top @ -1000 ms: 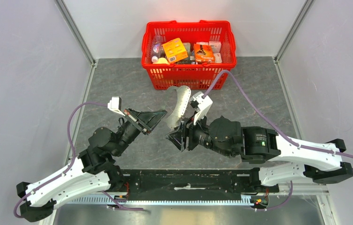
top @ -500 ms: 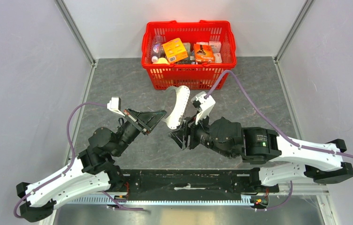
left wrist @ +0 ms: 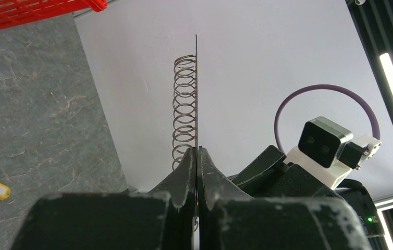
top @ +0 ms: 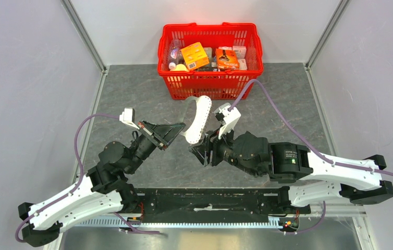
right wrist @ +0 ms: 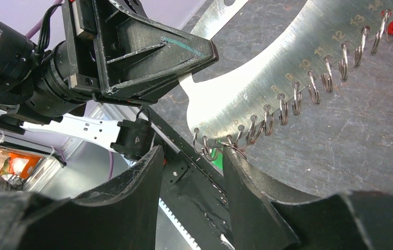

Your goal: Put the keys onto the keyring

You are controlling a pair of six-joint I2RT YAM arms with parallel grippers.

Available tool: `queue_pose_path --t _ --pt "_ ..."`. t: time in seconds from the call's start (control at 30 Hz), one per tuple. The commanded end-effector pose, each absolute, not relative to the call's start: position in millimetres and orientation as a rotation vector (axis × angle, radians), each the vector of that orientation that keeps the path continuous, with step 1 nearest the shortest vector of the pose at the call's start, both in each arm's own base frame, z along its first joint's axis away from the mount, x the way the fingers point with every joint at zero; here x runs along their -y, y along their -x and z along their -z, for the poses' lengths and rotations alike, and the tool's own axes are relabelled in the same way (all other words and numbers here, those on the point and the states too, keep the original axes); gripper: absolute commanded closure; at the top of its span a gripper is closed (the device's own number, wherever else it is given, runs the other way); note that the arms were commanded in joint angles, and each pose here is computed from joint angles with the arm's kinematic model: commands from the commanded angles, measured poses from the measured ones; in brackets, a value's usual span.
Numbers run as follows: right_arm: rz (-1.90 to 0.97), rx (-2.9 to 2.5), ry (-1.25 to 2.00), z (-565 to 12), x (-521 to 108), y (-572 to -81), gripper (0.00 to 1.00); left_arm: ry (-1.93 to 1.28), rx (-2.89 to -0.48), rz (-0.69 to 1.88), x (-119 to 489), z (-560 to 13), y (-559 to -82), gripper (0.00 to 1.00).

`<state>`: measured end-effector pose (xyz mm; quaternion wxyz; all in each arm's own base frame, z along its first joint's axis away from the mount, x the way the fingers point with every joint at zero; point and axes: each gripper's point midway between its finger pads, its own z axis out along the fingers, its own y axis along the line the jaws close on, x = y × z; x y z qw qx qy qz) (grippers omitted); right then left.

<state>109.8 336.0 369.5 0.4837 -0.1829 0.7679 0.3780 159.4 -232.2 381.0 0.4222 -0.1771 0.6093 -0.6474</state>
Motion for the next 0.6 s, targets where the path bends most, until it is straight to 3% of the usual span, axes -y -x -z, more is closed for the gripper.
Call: queue_pose_path --t 0.0,0.57 --pt "-0.887 -1.867 0.403 -367 -333 -117 0.48 0.473 -1.439 1.7 225 -408 -154 0.98" --pt "-0.822 -1.884 0.406 -354 -335 -123 0.64 0.47 -1.435 1.703 223 -409 -154 0.98"
